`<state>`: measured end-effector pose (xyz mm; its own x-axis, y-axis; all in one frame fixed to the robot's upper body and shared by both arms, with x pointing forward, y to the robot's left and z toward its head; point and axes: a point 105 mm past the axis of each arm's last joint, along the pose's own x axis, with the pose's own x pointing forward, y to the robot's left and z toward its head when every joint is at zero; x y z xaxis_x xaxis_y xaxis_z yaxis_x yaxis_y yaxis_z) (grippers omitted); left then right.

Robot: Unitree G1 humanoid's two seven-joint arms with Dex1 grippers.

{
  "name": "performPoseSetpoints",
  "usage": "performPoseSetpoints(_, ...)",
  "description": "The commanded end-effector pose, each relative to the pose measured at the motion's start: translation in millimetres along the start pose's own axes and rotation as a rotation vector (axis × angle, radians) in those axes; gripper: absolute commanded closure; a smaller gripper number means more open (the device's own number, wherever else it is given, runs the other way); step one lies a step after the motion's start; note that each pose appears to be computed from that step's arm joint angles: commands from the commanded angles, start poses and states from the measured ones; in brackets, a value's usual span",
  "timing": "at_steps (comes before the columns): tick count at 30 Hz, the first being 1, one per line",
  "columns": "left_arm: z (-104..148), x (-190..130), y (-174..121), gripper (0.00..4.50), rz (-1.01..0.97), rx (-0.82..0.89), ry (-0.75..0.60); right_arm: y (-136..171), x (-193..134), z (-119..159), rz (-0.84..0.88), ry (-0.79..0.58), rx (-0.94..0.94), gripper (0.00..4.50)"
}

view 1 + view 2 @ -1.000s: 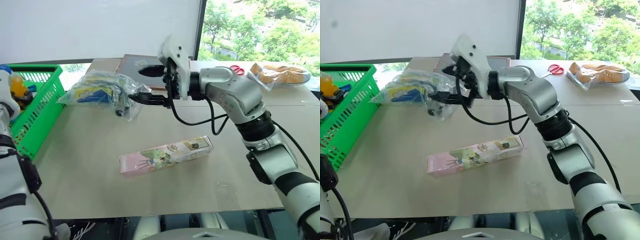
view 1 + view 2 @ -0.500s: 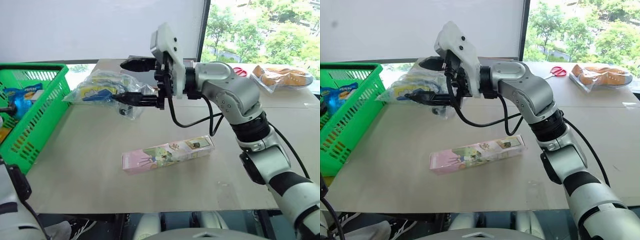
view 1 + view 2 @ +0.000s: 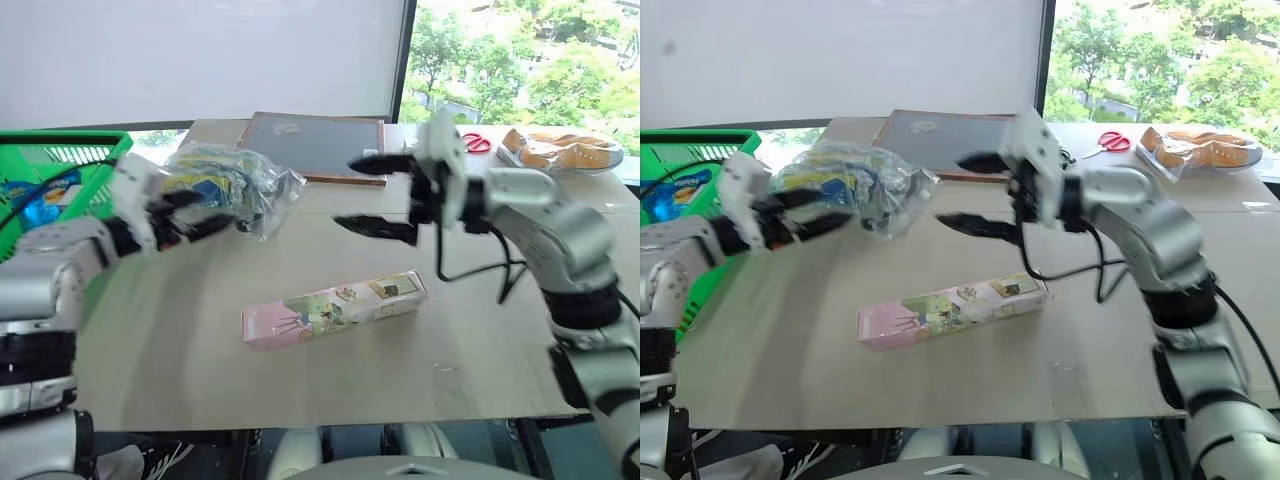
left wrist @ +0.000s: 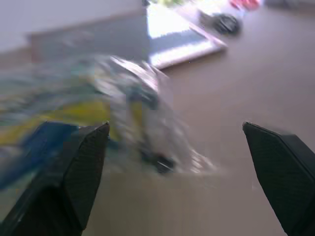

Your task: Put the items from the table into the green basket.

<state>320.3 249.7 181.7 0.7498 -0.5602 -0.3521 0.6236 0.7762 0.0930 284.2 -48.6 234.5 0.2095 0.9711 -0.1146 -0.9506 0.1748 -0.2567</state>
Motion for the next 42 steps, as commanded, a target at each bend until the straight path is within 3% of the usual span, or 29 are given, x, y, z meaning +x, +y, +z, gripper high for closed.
performPoseSetpoints(1, 2, 4, -49, 0.04, -0.148, 0.081, 0.137, 19, -32, 3, -0.014, 0.02, 0.001, 0.0)
performPoseSetpoints(4, -5, 14, -82, 0.04, -0.29, 0.049, 0.255, 37, -60, -9, -0.043, 0.085, 0.078, 0.0)
performPoseSetpoints(10, -4, 21, -103, 0.04, -0.405, 0.063, 0.351, 74, -94, -16, -0.045, 0.179, 0.181, 0.0)
performPoseSetpoints(18, -16, 36, -136, 0.04, -0.528, 0.183, 0.424, 88, -110, -23, -0.093, 0.255, 0.203, 0.0)
performPoseSetpoints(25, -28, 42, -136, 0.04, -0.503, 0.271, 0.459, 91, -109, -23, -0.101, 0.249, 0.213, 0.0)
performPoseSetpoints(27, -43, 44, -133, 0.04, -0.495, 0.356, 0.51, 90, -107, -23, -0.1, 0.246, 0.213, 0.0)
performPoseSetpoints(32, -80, 58, -136, 0.04, -0.537, 0.373, 0.591, 85, -106, -26, -0.108, 0.265, 0.21, 0.0)
performPoseSetpoints(38, -86, 66, -140, 0.04, -0.577, 0.402, 0.586, 85, -106, -27, -0.101, 0.292, 0.21, 0.0)
performPoseSetpoints(41, -85, 68, -141, 0.84, -0.583, 0.398, 0.572, 87, -109, -31, -0.098, 0.328, 0.216, 0.0)
performPoseSetpoints(42, -84, 68, -141, 1.3, -0.584, 0.399, 0.569, 88, -110, -33, -0.098, 0.34, 0.216, 0.0)
